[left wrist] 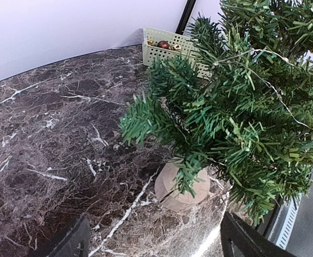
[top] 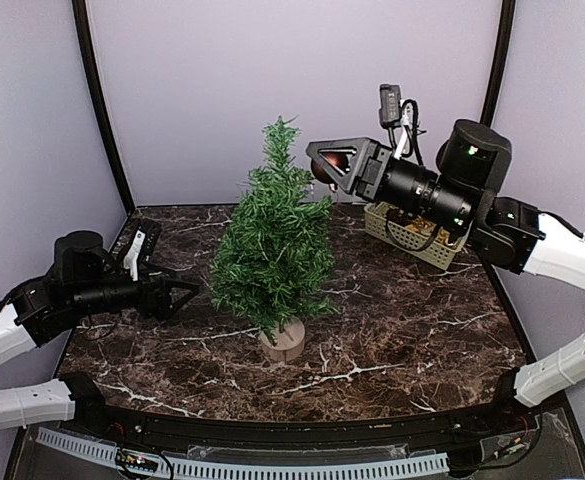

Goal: Decorate the small christmas tree
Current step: Wrap the ornament ball around the branch.

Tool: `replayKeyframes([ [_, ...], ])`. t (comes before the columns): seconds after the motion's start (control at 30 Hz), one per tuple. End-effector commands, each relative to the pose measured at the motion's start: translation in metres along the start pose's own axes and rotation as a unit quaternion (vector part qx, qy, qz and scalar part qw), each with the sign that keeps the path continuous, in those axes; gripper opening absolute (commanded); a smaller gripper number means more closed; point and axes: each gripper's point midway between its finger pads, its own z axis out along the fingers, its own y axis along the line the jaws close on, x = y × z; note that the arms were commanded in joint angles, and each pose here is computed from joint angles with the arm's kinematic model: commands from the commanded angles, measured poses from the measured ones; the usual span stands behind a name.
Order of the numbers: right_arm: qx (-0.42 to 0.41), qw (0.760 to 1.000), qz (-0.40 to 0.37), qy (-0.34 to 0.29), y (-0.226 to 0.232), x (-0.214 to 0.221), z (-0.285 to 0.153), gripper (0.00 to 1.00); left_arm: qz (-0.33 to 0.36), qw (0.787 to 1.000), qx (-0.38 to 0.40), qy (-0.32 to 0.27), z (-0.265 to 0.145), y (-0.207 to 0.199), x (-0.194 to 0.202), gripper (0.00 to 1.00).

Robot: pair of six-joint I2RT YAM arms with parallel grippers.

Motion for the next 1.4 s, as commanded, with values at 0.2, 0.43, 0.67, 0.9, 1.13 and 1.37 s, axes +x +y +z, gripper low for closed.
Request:
replayKeyframes([
  [0.2, -0.019, 0.999, 0.001, -0.032, 0.01, -0.013, 0.006, 0.52, 0.01, 1.0, 0.009, 0.001, -0.001, -0.004, -0.003, 0.87],
  [0.43, -0.009, 1.0, 0.005, -0.028, 0.004, -0.006, 0.01, 0.52, 0.012, 1.0, 0.007, 0.0, -0.001, -0.004, -0.004, 0.87],
  [0.67, -0.008, 1.0, 0.016, -0.026, 0.001, -0.001, 0.012, 0.52, 0.012, 1.0, 0.005, 0.001, -0.001, -0.003, -0.003, 0.87],
  [0.9, -0.013, 0.999, 0.035, -0.021, -0.002, 0.007, 0.014, 0.52, 0.012, 1.0, 0.003, 0.0, -0.001, -0.002, -0.003, 0.87],
  [1.13, -0.018, 0.999, 0.043, -0.02, 0.0, 0.009, 0.013, 0.52, 0.012, 1.0, 0.003, 0.001, -0.001, -0.002, -0.003, 0.87],
  [1.37, -0.031, 0.998, 0.048, -0.022, 0.01, 0.008, 0.009, 0.52, 0.013, 1.0, 0.002, 0.002, 0.0, -0.002, -0.003, 0.87],
])
